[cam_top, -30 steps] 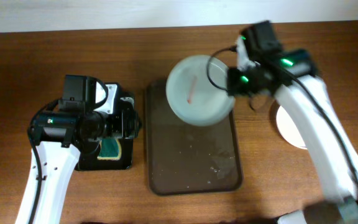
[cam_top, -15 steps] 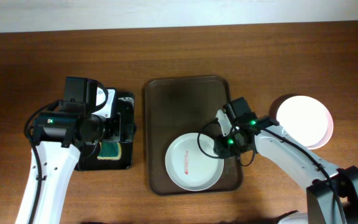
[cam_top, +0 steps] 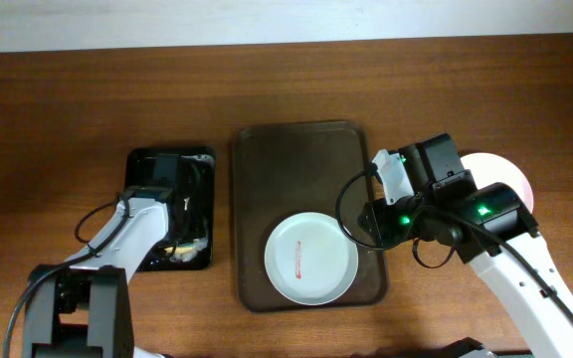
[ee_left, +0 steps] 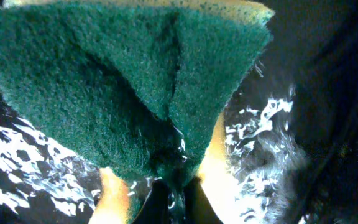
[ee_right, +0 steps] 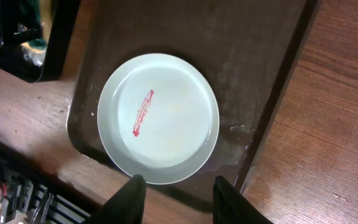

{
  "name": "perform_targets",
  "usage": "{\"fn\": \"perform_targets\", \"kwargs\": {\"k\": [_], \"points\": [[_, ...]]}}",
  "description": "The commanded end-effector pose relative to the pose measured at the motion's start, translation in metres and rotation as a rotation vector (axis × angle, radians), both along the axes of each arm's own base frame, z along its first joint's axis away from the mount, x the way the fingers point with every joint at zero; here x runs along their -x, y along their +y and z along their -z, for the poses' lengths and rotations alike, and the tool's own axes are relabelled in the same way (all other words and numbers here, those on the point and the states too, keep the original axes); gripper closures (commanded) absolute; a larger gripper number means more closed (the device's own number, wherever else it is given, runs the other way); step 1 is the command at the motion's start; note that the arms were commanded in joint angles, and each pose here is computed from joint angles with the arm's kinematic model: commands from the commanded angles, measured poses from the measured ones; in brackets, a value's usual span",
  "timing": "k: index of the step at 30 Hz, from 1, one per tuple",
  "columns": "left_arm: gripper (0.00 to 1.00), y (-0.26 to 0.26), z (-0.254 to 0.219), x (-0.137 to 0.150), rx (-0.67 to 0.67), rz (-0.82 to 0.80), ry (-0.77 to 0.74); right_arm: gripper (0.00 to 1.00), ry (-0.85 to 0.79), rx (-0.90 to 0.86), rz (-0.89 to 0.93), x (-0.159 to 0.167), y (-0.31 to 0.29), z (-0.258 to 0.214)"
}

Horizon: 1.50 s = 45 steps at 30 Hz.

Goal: Clean dirty plates on tray and stack at the side
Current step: 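Pick up the green sponge with the left gripper and bring it over the plate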

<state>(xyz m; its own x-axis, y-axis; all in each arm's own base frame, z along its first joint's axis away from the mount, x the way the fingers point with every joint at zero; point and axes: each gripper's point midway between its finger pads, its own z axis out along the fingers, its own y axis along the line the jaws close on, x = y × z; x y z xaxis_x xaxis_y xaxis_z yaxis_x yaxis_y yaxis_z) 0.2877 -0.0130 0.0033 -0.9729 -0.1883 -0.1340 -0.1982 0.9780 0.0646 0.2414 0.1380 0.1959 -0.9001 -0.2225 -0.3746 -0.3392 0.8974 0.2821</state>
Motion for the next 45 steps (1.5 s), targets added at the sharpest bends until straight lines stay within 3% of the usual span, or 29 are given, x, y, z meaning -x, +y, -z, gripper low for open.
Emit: {"fn": "perform_targets", "kwargs": {"k": [1, 2, 3, 4, 5, 6, 8, 9, 10, 11, 14, 18, 19, 21, 23, 25, 27, 31, 34, 35, 38, 39, 41, 43, 45], "points": [[0.62, -0.016, -0.022, -0.003, 0.084, 0.028, 0.015, 0.63, 0.001, -0.013, 0.009, 0.0, 0.0, -0.003], [0.26, -0.017, -0.045, -0.011, 0.082, 0.063, -0.02, 0.63, 0.001, -0.013, 0.009, 0.0, 0.0, -0.003], [0.18, -0.017, -0.058, -0.016, 0.079, 0.079, -0.055, 0.63, 0.0, -0.013, 0.009, 0.0, 0.0, -0.003], [0.18, -0.009, -0.06, -0.018, 0.037, 0.072, -0.065, 0.63, 0.0, -0.013, 0.009, 0.0, 0.0, -0.003], [0.2, -0.003, -0.055, -0.017, 0.003, 0.067, -0.059, 0.63, 0.0, -0.013, 0.009, 0.0, 0.0, -0.003], [0.28, 0.002, -0.043, -0.018, -0.032, 0.062, -0.048, 0.63, 0.001, -0.013, 0.009, 0.0, 0.001, -0.003], [0.63, 0.002, -0.009, -0.017, -0.033, 0.063, -0.001, 0.63, 0.001, -0.013, 0.009, 0.0, 0.0, -0.003], [0.63, 0.003, 0.004, -0.013, -0.036, 0.064, 0.036, 0.63, 0.003, -0.013, 0.009, 0.001, 0.0, -0.003], [0.85, 0.003, 0.021, -0.009, -0.04, 0.065, 0.085, 0.63, 0.004, -0.012, 0.009, 0.001, 0.0, -0.003], [1.0, 0.001, 0.027, -0.007, -0.03, 0.066, 0.1, 0.63, 0.004, -0.012, 0.009, 0.001, 0.0, -0.002], [1.0, -0.015, 0.004, -0.02, 0.058, 0.073, 0.085, 0.63, 0.047, 0.025, 0.084, 0.0, -0.008, 0.01], [1.0, -0.028, -0.094, -0.052, 0.101, 0.175, -0.046, 0.66, 0.231, 0.134, 0.16, 0.002, -0.018, 0.065], [1.0, -0.038, -0.13, -0.056, 0.131, 0.223, -0.112, 0.68, 0.303, 0.167, 0.159, 0.001, -0.017, 0.085], [1.0, -0.07, -0.156, -0.048, 0.204, 0.301, -0.165, 0.68, 0.389, 0.196, 0.154, -0.002, -0.015, 0.113], [1.0, -0.074, -0.154, -0.041, 0.132, 0.332, -0.146, 0.68, 0.42, 0.138, 0.106, -0.004, -0.001, 0.122], [1.0, -0.029, -0.152, -0.042, -0.079, 0.191, -0.132, 0.68, 0.418, 0.13, 0.103, -0.004, 0.001, 0.121], [1.0, -0.014, -0.136, -0.04, -0.109, 0.141, -0.097, 0.68, 0.423, 0.131, 0.103, -0.003, 0.001, 0.121], [1.0, -0.011, -0.048, -0.025, -0.063, 0.122, 0.033, 0.68, 0.429, 0.131, 0.102, -0.002, 0.001, 0.121], [0.7, -0.007, -0.043, -0.025, -0.06, 0.106, 0.044, 0.68, 0.433, 0.132, 0.103, -0.001, 0.0, 0.121], [0.5, -0.006, -0.043, -0.023, -0.051, 0.102, 0.053, 0.68, 0.433, 0.132, 0.103, -0.001, 0.0, 0.121], [0.43, -0.013, -0.036, -0.014, -0.003, 0.051, 0.081, 0.68, 0.433, 0.133, 0.103, -0.001, 0.0, 0.121], [0.5, -0.013, -0.027, -0.008, 0.007, 0.003, 0.084, 0.68, 0.434, 0.133, 0.103, -0.001, 0.0, 0.121], [0.53, -0.032, -0.007, 0.002, 0.119, 0.01, 0.094, 0.68, 0.437, 0.134, 0.103, 0.0, 0.0, 0.121], [0.8, -0.03, 0.013, 0.015, 0.116, 0.01, 0.099, 0.68, 0.441, 0.136, 0.103, 0.001, 0.0, 0.121], [1.0, -0.024, 0.02, 0.02, 0.085, 0.009, 0.099, 0.68, 0.443, 0.137, 0.103, 0.002, -0.001, 0.121]]}}
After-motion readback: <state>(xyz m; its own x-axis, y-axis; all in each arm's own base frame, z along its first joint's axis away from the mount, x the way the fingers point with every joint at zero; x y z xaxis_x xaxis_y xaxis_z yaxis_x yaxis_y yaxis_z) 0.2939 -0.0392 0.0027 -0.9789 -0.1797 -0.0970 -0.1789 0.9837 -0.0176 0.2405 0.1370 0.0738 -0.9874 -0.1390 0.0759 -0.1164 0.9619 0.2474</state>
